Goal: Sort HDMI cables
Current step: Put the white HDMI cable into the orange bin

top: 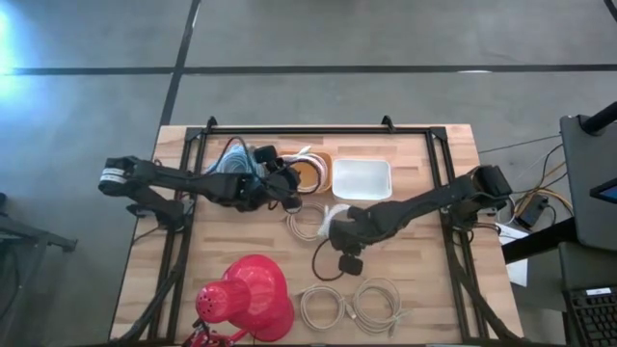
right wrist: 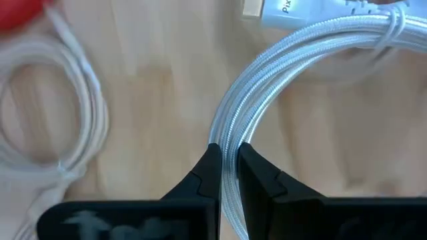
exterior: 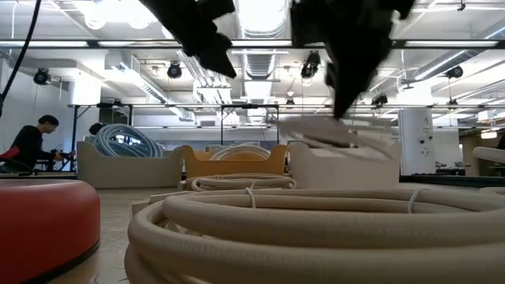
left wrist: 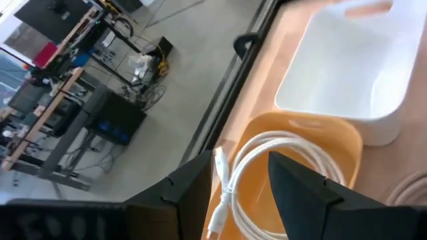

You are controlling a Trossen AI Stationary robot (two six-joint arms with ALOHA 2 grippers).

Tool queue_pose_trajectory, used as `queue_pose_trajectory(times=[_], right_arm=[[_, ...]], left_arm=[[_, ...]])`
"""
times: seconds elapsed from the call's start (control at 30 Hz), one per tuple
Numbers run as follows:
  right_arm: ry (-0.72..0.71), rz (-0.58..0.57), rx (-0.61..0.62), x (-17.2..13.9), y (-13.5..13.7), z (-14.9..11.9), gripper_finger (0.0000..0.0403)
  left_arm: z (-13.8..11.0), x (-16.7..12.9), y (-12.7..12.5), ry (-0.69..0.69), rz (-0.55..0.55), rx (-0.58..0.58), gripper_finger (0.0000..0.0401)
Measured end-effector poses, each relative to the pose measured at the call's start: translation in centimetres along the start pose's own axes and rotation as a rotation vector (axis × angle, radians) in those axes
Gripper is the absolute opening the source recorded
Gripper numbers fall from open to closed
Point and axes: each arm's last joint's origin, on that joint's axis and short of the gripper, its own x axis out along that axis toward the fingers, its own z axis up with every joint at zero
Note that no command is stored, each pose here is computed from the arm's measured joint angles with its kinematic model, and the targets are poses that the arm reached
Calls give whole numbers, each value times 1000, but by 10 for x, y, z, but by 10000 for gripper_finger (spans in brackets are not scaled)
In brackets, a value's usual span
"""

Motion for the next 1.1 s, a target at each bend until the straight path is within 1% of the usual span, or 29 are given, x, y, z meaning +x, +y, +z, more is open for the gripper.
queue_pose_trajectory(times=[0.17, 0.3, 0.37, 0.43, 0.6, 0.67, 0.8, 0.97, 1.1], right_arm=[[-159, -87, -135, -22, -3, 21, 23], [-303, -194, -138, -35, -19, 43, 23], [-341, -243, -139, -35, -32, 52, 23], [-387, -263, -144, -33, -47, 61, 23], [-574, -267, -89, -27, -79, 81, 23], [-642, -271, -61, -23, -89, 85, 23], [-728, -267, -8, -15, -101, 88, 24], [-767, -241, 78, 12, -107, 89, 33], [-733, -240, 113, 33, -109, 91, 38]], left_arm=[[7, -21, 7, -64, -31, -106, 177], [8, -35, 6, -83, -66, -104, 177], [7, -40, 3, -76, -83, -89, 177], [4, -44, 0, -60, -99, -89, 177], [-4, -49, -6, -6, -118, -93, 177], [-7, -51, -6, 14, -108, -99, 177], [-11, -52, -6, 43, -60, -100, 177], [-12, -52, -5, 50, -37, -101, 177], [-12, -52, -5, 50, -37, -102, 177]])
